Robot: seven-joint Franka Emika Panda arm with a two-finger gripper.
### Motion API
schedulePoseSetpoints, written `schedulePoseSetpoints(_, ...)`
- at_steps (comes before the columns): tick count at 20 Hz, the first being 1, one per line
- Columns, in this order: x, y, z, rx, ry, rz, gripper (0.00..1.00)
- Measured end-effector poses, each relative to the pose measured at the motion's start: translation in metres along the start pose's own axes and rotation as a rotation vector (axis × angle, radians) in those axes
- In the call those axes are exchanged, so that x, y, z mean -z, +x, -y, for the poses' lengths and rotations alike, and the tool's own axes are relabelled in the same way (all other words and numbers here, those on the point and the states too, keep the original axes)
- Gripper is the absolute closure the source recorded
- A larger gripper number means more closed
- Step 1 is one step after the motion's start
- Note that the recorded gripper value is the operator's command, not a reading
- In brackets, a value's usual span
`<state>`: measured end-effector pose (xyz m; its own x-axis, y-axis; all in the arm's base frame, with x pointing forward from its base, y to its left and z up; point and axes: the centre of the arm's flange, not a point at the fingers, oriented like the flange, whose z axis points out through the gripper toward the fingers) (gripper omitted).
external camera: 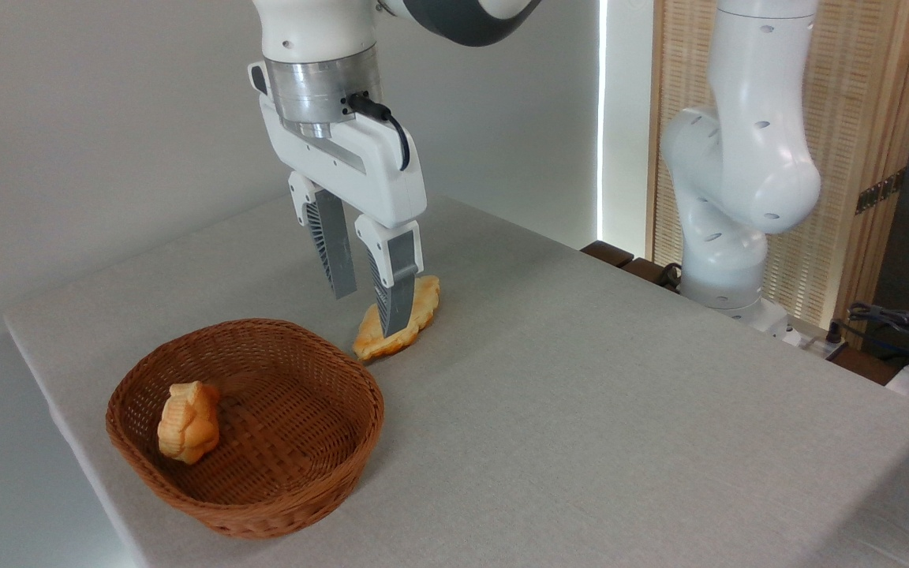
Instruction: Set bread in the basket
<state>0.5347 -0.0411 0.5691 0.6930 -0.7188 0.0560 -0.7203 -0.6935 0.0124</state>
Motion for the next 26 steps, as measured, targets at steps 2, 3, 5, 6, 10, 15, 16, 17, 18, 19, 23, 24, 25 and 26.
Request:
schedulePoseSetpoints(2, 0.002, 0.001, -0.002, -0.003, -0.002, -0.004, 0.0)
schedulePoseSetpoints(3, 0.0, 0.005, -0.006, -0.011, -0.007, 0.0, 0.0)
schedulePoseSetpoints(5, -0.007, 0.012, -0.01, -0.023, -0.013, 0.012, 0.0)
schedulePoseSetpoints(6, -0.009, 0.013, -0.009, -0.023, -0.014, 0.015, 0.0)
schedulePoseSetpoints(10, -0.006, 0.014, -0.009, -0.048, -0.009, 0.009, 0.0)
schedulePoseSetpoints(15, -0.001, 0.017, -0.012, -0.056, -0.005, 0.005, 0.0)
schedulePoseSetpoints(16, 0.0, 0.017, -0.012, -0.055, -0.006, 0.006, 0.0)
schedulePoseSetpoints(17, -0.001, 0.016, -0.013, -0.055, -0.011, 0.012, 0.0)
schedulePoseSetpoints(18, -0.001, 0.016, -0.013, -0.055, -0.016, 0.017, 0.0)
schedulePoseSetpoints(19, -0.001, 0.015, -0.014, -0.055, -0.018, 0.02, 0.0)
schedulePoseSetpoints(23, 0.0, 0.014, -0.012, -0.051, -0.018, 0.018, 0.0)
schedulePoseSetpoints(24, 0.0, 0.013, -0.011, -0.048, -0.017, 0.018, 0.0)
schedulePoseSetpoints(25, 0.001, 0.012, -0.009, -0.044, -0.017, 0.017, 0.0)
schedulePoseSetpoints(26, 0.001, 0.01, -0.007, -0.039, -0.016, 0.017, 0.0)
